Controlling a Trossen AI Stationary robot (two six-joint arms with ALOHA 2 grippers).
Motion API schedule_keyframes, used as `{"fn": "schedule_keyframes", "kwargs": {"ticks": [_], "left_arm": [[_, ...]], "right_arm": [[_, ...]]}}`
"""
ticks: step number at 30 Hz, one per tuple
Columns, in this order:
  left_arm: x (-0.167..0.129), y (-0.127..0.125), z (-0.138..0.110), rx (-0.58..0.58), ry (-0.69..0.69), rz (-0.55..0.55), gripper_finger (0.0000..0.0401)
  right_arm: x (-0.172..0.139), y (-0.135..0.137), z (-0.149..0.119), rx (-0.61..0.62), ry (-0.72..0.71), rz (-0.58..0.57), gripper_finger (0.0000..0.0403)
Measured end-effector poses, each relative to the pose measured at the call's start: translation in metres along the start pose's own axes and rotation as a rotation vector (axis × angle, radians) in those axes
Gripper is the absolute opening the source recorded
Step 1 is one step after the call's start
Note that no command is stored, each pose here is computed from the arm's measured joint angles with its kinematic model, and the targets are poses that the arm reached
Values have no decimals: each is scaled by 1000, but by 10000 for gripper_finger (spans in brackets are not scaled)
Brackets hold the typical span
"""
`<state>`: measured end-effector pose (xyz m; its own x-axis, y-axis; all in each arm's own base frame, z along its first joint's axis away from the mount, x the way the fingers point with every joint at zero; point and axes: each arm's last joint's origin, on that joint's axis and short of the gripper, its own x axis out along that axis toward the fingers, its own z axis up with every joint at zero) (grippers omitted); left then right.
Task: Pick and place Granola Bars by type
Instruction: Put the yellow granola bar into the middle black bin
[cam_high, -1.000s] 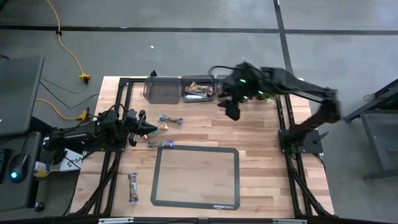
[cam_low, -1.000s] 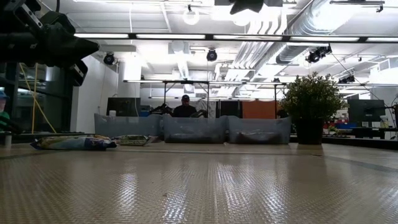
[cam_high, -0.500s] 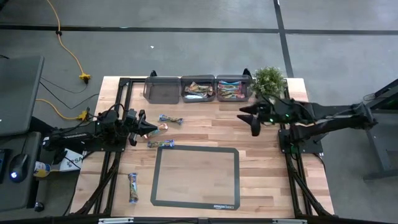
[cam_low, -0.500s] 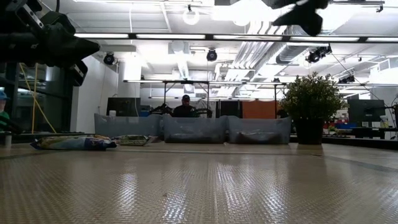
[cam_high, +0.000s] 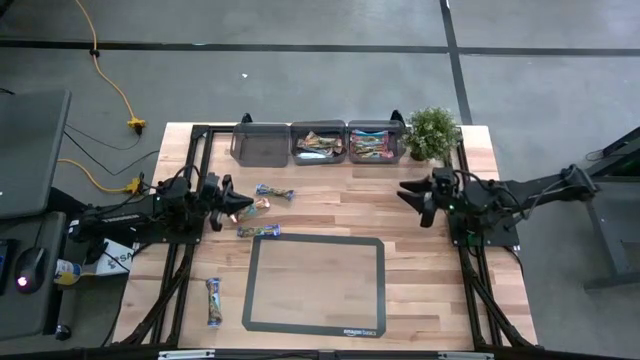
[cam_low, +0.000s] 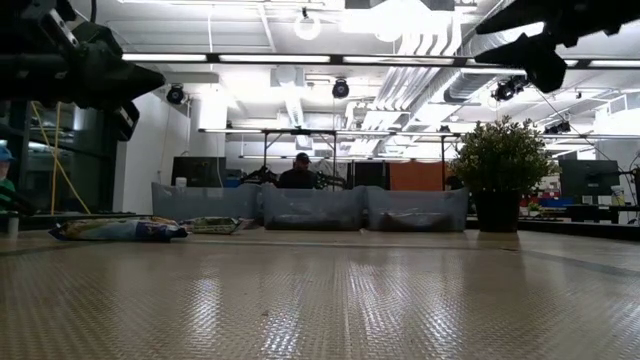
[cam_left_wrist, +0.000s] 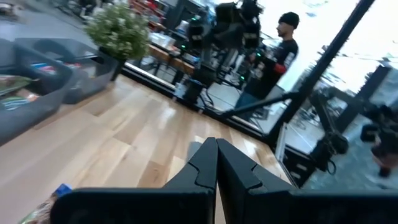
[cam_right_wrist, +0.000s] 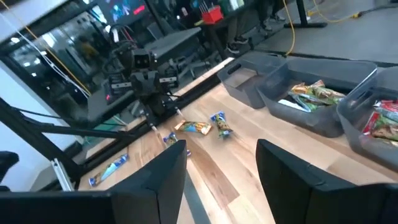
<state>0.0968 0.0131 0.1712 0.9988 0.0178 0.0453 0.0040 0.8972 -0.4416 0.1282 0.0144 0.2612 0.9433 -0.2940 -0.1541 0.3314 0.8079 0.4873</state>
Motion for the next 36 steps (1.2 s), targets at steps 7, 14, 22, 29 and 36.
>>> {"fn": "schedule_keyframes", "kwargs": {"ticks": [7, 14, 22, 29, 36], "left_arm": [[0, 1, 1, -23, -23, 43, 1], [0, 4, 2, -126, -83, 134, 1], [0, 5, 2, -118, -87, 153, 1], [0, 5, 2, -123, -89, 152, 1], [-1, 3, 6, -116, -102, 145, 1]], "right_arm": [[-1, -13, -22, 11, -16, 0, 177], [-1, -24, -38, 48, -53, 8, 177], [0, -38, -57, 95, -126, 29, 177], [1, -44, -65, 110, -128, 1, 177], [2, -48, -73, 135, -117, -15, 177]]}}
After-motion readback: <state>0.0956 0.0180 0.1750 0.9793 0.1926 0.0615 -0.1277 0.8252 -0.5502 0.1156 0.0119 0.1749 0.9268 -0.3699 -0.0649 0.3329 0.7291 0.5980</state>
